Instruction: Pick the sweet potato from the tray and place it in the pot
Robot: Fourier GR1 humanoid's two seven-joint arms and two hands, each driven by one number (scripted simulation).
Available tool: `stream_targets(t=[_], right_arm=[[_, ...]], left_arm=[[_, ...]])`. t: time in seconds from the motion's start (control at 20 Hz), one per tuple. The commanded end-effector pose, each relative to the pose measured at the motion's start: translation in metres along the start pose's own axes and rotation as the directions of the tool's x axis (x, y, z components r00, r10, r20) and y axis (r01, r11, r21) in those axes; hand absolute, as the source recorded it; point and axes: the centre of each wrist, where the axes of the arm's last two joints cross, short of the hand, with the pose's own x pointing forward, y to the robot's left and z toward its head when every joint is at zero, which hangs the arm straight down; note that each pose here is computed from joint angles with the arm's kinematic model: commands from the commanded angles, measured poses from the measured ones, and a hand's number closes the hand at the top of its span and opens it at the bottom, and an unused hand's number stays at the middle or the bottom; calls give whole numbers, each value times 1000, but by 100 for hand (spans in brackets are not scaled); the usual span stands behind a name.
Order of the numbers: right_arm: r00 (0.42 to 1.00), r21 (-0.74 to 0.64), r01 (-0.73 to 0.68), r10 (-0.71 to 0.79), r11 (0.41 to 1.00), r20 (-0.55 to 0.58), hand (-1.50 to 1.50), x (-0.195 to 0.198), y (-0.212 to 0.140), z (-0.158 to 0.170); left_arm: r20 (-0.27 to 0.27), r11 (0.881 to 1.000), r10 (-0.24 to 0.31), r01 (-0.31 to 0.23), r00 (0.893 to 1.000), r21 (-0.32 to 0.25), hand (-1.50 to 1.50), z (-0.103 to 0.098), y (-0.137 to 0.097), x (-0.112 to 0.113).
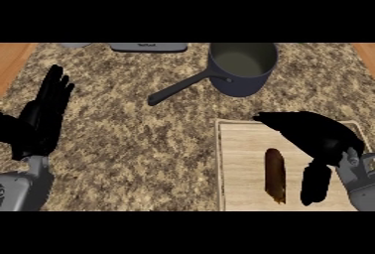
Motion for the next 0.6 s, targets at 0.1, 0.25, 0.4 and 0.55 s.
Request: stream_targets(t=[0.1, 0.25, 0.4, 0.55], right_arm=[[999, 75, 2, 1, 997, -40, -150, 18, 21, -9], [999, 67, 8, -5, 998, -47, -150, 38, 18, -8], [998, 87, -4, 10, 996, -65, -150, 28, 32, -16], [991, 94, -40, 51, 995, -123, -150, 31, 37, -22]], left_arm=[[-4, 1000, 2, -2, 1000, 13, 0, 2, 6, -3], [15, 1000, 1, -1, 1000, 4, 0, 8, 16, -11], [4, 1000, -1, 0, 1000, 14, 0, 4, 11, 9], [4, 1000, 2, -3, 1000, 28, 0, -7, 7, 2]])
